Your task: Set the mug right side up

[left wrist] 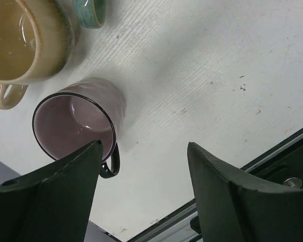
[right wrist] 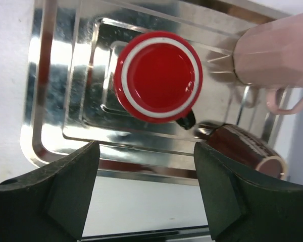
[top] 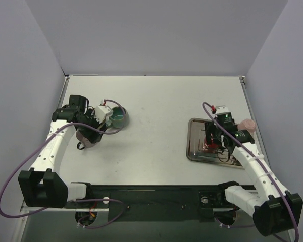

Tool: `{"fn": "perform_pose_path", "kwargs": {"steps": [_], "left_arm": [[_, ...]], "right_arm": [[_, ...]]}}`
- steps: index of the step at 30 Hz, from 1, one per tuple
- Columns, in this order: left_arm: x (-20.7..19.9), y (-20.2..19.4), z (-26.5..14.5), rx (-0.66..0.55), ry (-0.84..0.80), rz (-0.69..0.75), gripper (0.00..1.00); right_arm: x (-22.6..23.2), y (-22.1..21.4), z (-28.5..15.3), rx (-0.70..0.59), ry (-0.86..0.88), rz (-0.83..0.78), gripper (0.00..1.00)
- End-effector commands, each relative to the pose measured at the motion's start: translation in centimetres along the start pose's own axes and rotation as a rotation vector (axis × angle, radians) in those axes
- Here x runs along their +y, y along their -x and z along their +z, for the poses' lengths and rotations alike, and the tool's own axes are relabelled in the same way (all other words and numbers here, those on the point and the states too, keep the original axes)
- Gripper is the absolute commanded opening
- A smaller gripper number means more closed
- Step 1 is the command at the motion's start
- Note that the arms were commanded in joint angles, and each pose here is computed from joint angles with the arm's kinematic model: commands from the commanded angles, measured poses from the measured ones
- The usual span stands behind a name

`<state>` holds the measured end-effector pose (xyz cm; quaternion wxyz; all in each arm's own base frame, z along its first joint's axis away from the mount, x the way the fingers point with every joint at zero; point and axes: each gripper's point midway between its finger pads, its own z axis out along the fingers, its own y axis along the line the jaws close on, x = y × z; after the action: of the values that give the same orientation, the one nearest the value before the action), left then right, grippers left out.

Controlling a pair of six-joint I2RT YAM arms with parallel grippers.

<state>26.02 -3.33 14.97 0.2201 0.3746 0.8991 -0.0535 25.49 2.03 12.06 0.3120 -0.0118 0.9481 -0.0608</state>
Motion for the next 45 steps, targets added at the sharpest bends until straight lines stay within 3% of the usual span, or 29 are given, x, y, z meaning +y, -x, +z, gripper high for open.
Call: {"fn": "perform_pose_path", "kwargs": {"steps": [1,3,7,11,17,23,25,28,36,45], "left_arm": [[0.0,2.2,-1.4,-0.081,0.011,0.043,0.78],[0.0,2.6,-1.7,-0.109,0.018,0.050,0.78],[-0.8,3.0,-2.3,-0.171,0.020,0.083,0.78],[-0.8,3.3,-3.3,-0.235,0.072,0.130,0.81],[-1.3,3.3,-4.7,-0.257,0.084,0.130,0.86],[-1.9,4.0,-5.7,-0.306,0.077,0.141,0.86],[-1.8,4.3,-6.0,-0.315,0.082,0.140,0.86],[-1.8,4.4,-5.9,-0.315,0.081,0.137,0.86],[-2.1,4.3,-5.6,-0.313,0.060,0.128,0.86],[-4.2,6.1,-6.1,-0.383,-0.058,0.101,0.86]], "right_arm": [[-3.2,-1.2,-0.5,-0.067,-0.083,-0.362,0.71],[-2.9,-1.4,0.1,-0.096,-0.034,-0.469,0.71],[-6.4,-2.5,1.2,0.017,-0.127,-0.468,0.69],[-4.0,-2.2,3.8,0.023,0.022,-0.533,0.64],[-5.0,-4.2,6.8,0.124,-0.046,-0.549,0.57],[-4.6,-3.6,8.2,0.070,-0.054,-0.557,0.53],[-4.1,-3.8,8.6,0.068,-0.029,-0.560,0.43],[-4.2,-3.4,8.8,0.080,-0.049,-0.553,0.12],[-3.9,-3.0,8.4,0.107,-0.043,-0.543,0.00],[-1.6,1.0,3.1,-0.120,-0.018,-0.401,0.00]]}}
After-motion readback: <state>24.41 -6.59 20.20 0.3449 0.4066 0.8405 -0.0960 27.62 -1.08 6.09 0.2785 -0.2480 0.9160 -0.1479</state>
